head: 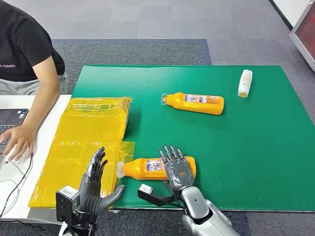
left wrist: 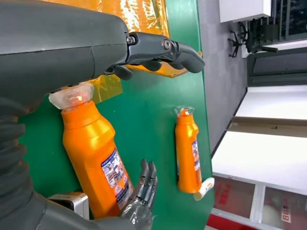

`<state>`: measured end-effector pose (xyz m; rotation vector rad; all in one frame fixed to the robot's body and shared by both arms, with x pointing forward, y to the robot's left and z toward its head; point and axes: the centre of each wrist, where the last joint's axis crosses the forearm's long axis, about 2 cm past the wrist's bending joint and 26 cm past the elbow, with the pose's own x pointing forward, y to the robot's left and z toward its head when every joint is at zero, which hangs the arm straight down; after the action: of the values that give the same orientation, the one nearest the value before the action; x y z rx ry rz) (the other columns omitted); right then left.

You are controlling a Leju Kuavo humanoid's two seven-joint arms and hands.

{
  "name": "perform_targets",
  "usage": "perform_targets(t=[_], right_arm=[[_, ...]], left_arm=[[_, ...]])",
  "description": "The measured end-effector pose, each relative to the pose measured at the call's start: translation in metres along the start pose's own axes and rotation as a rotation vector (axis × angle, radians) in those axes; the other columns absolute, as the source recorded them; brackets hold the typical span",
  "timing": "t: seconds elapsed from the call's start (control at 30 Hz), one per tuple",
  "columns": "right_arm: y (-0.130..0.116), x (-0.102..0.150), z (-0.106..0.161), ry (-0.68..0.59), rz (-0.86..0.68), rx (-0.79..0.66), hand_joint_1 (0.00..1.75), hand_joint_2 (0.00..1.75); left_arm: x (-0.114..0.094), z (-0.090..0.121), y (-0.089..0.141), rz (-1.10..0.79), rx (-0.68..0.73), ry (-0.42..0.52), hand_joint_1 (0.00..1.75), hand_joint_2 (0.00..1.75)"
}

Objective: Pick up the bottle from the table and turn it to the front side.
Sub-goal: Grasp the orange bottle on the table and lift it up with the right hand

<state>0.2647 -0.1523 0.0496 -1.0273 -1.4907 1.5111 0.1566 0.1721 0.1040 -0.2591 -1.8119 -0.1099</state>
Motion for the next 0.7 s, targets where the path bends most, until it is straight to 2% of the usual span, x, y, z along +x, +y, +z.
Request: perform_targets(t=[0.2,0.47,0.7], right_arm=[[-0.002,-0.009,-0.011,-0.015,0.013,0.081,0.00,1.75],[0.000,-0.008,-0.017,-0.017,-0.101,0.142,0.00,1.75],[-0.006,-0.010,-0.031,0.025,-0.115,0.305,0.02,1.75]], left_arm=[[0.000,-0.002,0.000,0.004,-0.008,-0.005,0.00,1.75],[0.001,-0.004,0.000,0.008,-0.007,-0.010,0.00,1.75],[0.001,-0.005,0.001,0.008,-0.005,-0.007,0.00,1.75]])
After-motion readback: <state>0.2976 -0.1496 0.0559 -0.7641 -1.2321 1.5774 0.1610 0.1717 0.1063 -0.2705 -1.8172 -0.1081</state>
